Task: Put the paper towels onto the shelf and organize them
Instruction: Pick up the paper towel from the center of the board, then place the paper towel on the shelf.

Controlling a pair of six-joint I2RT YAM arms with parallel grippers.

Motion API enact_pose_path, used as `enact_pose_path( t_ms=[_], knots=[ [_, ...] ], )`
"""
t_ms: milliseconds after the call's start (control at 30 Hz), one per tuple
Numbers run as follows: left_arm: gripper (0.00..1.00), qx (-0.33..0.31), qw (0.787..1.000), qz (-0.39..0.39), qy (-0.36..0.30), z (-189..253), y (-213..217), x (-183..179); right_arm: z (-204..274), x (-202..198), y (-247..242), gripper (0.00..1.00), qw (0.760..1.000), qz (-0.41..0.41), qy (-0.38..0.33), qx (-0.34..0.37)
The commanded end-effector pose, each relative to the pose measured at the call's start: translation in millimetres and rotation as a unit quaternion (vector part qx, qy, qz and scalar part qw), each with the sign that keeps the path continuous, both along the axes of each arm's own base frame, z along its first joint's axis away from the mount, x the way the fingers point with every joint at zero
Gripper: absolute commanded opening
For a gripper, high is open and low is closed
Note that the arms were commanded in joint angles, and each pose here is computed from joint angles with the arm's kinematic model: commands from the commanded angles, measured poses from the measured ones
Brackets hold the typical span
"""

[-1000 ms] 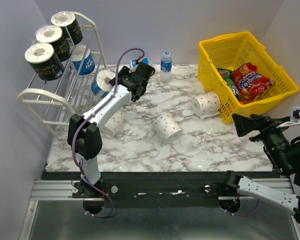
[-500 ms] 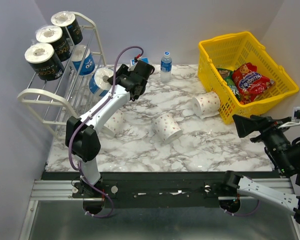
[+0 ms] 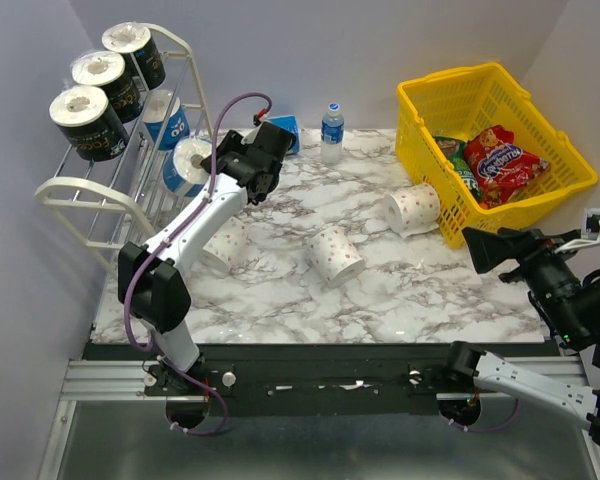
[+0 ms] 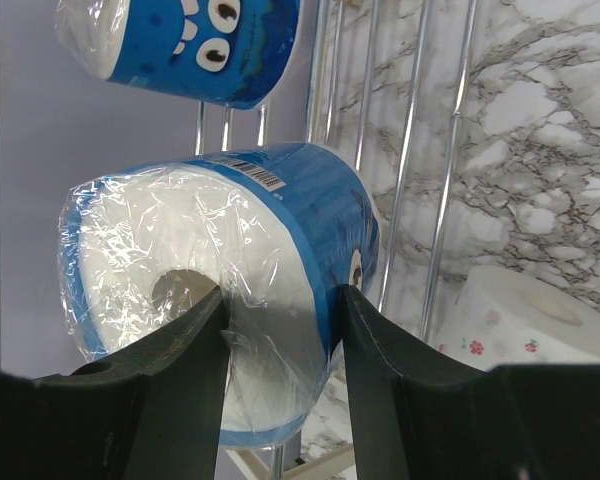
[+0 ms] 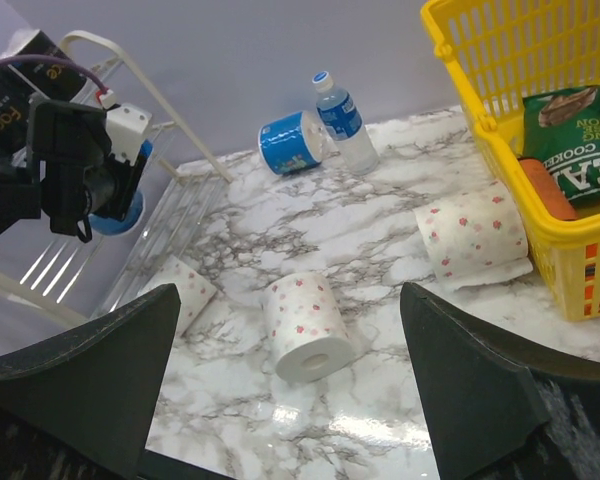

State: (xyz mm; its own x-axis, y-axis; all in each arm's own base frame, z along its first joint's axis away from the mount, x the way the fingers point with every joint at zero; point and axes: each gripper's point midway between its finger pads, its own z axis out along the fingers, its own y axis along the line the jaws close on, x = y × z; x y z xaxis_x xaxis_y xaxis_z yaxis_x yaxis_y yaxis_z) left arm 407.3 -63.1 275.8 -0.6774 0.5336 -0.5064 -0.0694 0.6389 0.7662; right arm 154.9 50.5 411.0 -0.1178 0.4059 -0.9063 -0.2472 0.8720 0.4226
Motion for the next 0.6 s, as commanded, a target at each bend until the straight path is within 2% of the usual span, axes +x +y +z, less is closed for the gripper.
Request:
enact_pose_path(
  t_ms=[0, 367, 567],
  knots=[
    [0.42, -0.003, 0.999, 0.03, -0.034, 19, 22, -11, 2, -1, 2, 1.0, 1.0, 0.008, 0.006, -0.008],
    [0.43, 0.022, 0.998, 0.044, -0.03, 14, 38, -14, 3, -1, 1, 1.0, 1.0, 0.004, 0.016, -0.008],
    [0.53, 0.044, 0.996, 0.062, -0.043, 21, 52, -17, 9, -6, 3, 1.0, 1.0, 0.018, 0.018, 0.005]
  ],
)
